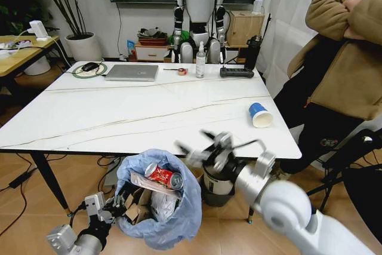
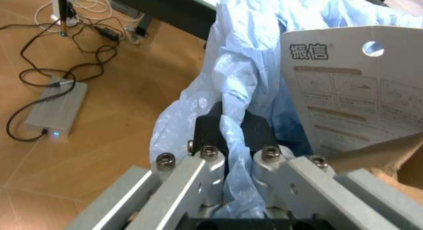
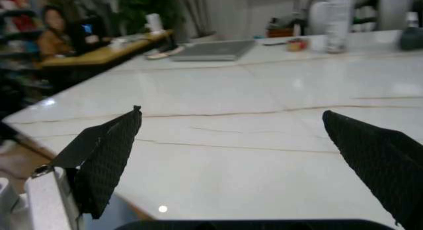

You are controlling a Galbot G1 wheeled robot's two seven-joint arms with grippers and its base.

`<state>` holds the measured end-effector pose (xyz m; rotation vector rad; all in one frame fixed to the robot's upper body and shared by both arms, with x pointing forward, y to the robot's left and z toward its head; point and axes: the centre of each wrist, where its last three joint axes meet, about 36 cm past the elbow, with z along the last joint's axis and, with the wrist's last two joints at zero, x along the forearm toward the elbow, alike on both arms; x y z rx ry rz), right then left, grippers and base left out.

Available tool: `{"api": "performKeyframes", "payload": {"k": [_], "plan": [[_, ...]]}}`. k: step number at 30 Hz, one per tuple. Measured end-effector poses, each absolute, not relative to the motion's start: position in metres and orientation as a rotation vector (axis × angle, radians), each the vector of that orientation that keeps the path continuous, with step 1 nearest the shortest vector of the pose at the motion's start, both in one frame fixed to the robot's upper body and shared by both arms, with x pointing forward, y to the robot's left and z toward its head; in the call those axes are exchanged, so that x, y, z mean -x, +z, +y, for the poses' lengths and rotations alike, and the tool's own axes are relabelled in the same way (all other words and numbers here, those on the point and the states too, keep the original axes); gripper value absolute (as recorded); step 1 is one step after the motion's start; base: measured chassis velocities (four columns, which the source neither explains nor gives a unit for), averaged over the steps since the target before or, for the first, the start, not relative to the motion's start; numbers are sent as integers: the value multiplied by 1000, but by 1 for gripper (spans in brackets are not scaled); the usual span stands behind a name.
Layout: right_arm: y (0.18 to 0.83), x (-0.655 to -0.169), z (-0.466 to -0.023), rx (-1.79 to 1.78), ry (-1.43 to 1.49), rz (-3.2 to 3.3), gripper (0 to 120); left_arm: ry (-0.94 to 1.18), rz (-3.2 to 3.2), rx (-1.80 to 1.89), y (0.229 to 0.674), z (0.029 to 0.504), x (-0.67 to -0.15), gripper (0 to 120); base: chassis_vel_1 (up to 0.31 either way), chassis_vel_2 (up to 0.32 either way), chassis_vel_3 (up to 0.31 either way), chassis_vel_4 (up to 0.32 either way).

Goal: Pick up the trash bin and place the trash from the table into it.

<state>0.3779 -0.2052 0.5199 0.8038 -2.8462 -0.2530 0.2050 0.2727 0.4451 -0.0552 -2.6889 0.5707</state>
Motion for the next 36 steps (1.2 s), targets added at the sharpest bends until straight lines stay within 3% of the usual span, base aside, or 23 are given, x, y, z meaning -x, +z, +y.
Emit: {"api": "performKeyframes", "payload": {"k": [8, 12, 26, 31, 36], "plan": [[507, -425, -240, -263, -63, -2772, 100, 569, -2693, 55, 447, 273, -204, 0, 0, 0, 0, 0], [494, -441, -252, -168, -57, -2739, 100, 569, -2697, 52, 448, 273, -204, 0, 0, 0, 0, 0], [482, -483, -274, -190, -99, -2756, 100, 572, -2702, 33, 451, 274, -201, 0, 0, 0, 0, 0], [483, -504, -278, -189, -118, -2776, 90, 574, -2702, 30, 451, 273, -200, 0, 0, 0, 0, 0], [481, -513, -285, -171, -122, -2777, 70, 573, -2704, 29, 451, 273, -199, 0, 0, 0, 0, 0]]}}
